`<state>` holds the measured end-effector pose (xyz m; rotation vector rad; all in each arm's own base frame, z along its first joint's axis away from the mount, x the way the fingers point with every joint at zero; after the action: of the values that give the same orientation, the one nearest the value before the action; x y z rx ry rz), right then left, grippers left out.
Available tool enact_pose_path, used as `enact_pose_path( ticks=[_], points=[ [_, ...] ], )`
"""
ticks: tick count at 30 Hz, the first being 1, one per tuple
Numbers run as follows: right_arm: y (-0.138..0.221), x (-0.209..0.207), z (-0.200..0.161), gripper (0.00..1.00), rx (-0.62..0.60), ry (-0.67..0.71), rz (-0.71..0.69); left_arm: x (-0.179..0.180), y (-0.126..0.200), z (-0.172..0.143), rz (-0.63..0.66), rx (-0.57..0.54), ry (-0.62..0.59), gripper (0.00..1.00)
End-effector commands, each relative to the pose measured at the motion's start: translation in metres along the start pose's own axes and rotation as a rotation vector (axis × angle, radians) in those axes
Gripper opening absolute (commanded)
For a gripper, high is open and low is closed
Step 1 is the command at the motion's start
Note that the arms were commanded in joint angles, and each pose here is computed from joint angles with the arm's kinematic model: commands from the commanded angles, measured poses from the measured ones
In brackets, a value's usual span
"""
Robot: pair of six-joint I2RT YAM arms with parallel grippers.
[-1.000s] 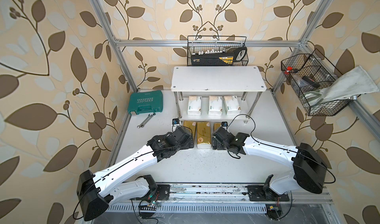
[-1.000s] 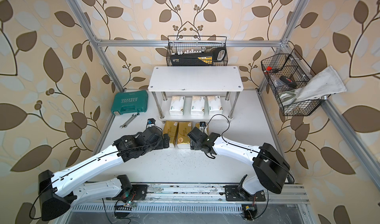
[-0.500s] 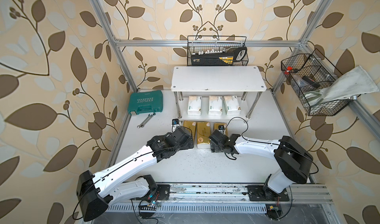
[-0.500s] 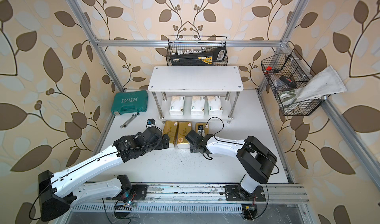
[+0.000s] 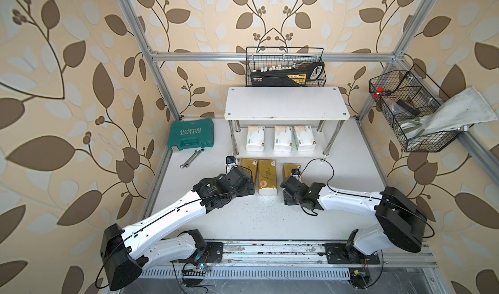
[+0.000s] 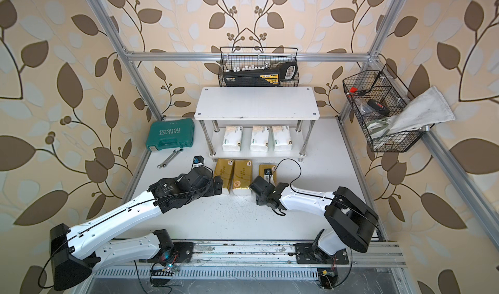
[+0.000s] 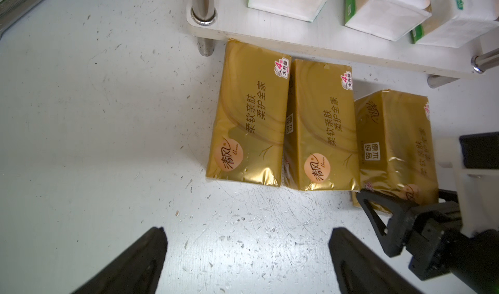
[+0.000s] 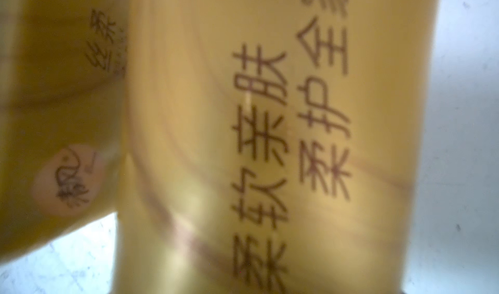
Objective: Place the tissue boxes on the shelf by color
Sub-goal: Pick up the box of tissues from the center of the board, then place a box of tissues on the shelf.
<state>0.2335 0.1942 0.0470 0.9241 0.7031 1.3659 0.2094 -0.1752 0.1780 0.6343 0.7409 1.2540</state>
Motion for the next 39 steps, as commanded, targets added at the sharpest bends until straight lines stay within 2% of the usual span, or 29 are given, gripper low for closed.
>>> enact_pose_path(
  ticks=[1,10,25,32,39],
  points=[
    [0.020,-0.004,-0.005,0.71,0.000,0.032,0.023,-0.005,0.005,0.011,-0.024,-0.023,0.006,0.99],
    [0.098,-0.004,0.009,0.70,-0.070,0.052,0.136,-0.013,0.027,0.036,-0.057,-0.081,0.001,0.99],
    [0.228,-0.019,0.063,0.69,-0.197,0.045,0.307,-0.052,0.084,0.108,-0.162,-0.189,-0.078,0.99],
    [0.295,-0.021,0.113,0.69,-0.358,0.048,0.334,-0.064,0.089,0.122,-0.178,-0.195,-0.103,0.99],
    [0.339,-0.013,0.178,0.70,-0.539,0.049,0.288,-0.070,0.087,0.124,-0.187,-0.188,-0.109,0.99]
  ],
)
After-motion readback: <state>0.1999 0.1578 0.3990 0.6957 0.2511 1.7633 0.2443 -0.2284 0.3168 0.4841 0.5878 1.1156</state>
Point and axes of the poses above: each gripper's point midway between its finger pads, its own y axis back along the fingers, its own x axis along the line the jaws close on, z = x × y, the point moved 1 cm from there along y, back along the fingers, and after that the axes turned 9 degrees about -y, right-handed, at the moved point
